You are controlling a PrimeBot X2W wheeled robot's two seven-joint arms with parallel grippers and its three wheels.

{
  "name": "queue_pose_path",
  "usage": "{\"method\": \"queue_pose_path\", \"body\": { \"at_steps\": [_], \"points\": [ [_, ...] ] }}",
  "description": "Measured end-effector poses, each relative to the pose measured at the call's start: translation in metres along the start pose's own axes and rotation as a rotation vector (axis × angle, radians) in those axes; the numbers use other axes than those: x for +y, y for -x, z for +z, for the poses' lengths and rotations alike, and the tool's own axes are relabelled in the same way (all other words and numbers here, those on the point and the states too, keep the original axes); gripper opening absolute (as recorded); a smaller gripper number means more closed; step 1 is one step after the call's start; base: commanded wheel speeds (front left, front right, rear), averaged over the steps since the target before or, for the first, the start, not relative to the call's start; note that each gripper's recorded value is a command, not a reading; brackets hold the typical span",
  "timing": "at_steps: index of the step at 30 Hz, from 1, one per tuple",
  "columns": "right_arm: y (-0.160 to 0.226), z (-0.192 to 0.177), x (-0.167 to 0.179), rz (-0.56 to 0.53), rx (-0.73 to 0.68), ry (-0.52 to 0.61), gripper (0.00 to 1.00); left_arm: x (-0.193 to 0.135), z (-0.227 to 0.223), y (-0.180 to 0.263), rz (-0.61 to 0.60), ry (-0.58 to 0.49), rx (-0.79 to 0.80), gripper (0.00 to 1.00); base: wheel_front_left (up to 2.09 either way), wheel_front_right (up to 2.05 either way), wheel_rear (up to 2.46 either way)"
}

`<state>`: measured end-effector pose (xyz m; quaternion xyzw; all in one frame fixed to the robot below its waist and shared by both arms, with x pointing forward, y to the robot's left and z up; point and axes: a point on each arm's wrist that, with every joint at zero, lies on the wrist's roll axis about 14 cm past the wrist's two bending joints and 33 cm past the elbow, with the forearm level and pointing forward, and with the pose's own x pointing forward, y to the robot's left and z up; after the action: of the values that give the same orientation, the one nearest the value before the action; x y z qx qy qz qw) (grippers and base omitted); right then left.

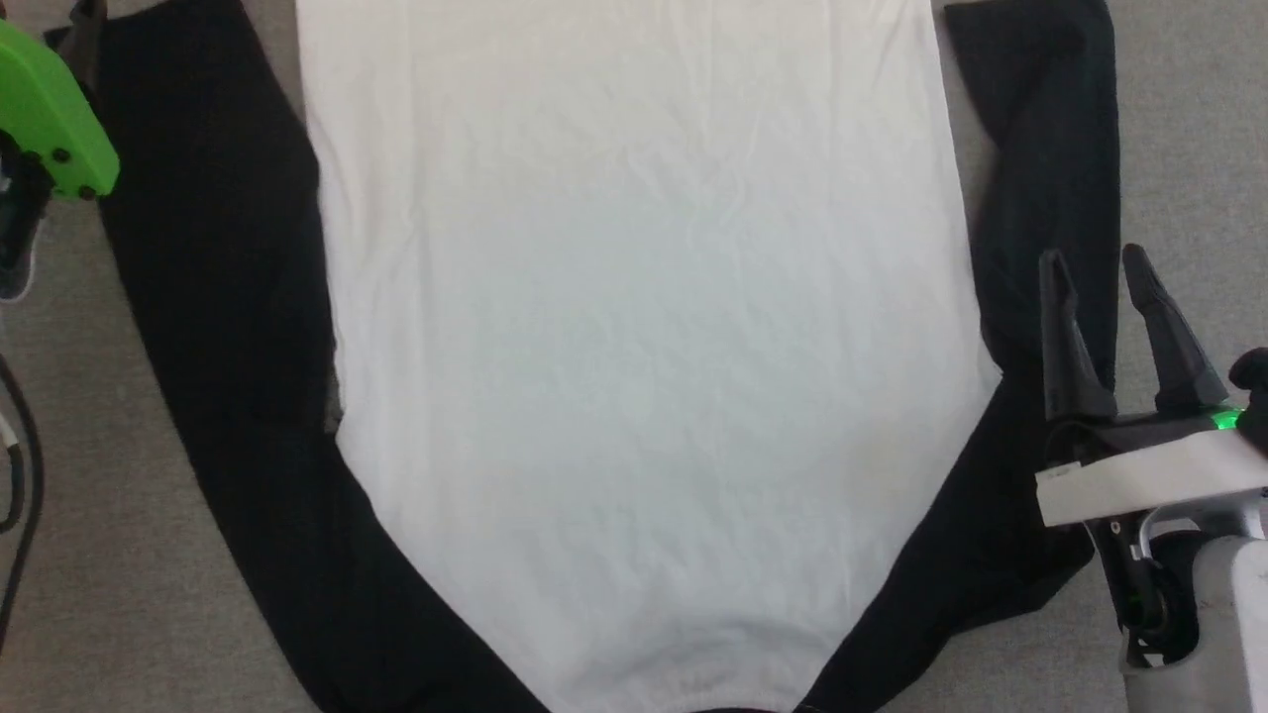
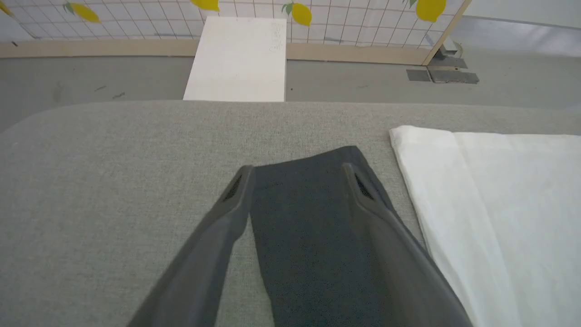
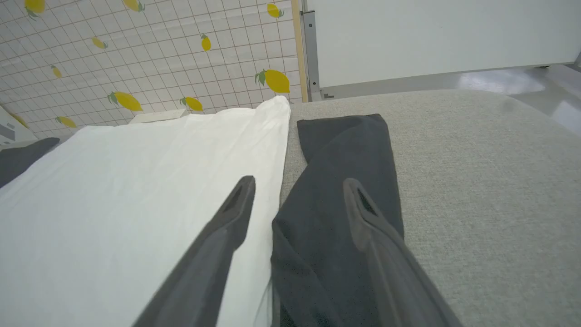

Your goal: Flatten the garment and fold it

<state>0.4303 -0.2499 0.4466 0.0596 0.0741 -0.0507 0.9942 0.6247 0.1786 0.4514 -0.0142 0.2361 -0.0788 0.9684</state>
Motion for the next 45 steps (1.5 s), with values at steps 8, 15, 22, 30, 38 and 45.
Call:
{"method": "queue_pose_path", "body": {
  "at_steps": [8, 15, 22, 30, 38, 45],
  "points": [
    [-0.004, -0.023, -0.017, -0.048, 0.055, 0.015, 1.00, 0.012, -0.070, -0.036, 0.103, 0.074, 0.312, 1.00, 0.00, 0.00, 0.00],
    [0.000, -0.034, -0.026, -0.073, 0.093, 0.022, 1.00, 0.020, -0.077, -0.047, 0.172, 0.090, 0.354, 1.00, 0.00, 0.00, 0.00],
    [-0.004, -0.035, -0.024, -0.062, 0.093, 0.023, 1.00, 0.023, -0.069, -0.043, 0.168, 0.111, 0.309, 0.00, 0.00, 0.00, 0.00],
    [-0.008, -0.021, -0.021, -0.038, 0.058, 0.035, 1.00, 0.022, -0.047, -0.025, 0.122, 0.087, 0.160, 0.00, 0.00, 0.00, 0.00],
    [0.005, 0.005, -0.013, -0.016, 0.019, 0.037, 1.00, 0.048, -0.016, 0.029, 0.144, 0.108, 0.010, 0.00, 0.00, 0.00, 0.00],
    [0.027, 0.023, -0.006, -0.003, 0.001, 0.033, 1.00, 0.085, 0.018, 0.099, 0.218, 0.121, -0.129, 0.00, 0.00, 0.00, 0.00]
  ]
}}
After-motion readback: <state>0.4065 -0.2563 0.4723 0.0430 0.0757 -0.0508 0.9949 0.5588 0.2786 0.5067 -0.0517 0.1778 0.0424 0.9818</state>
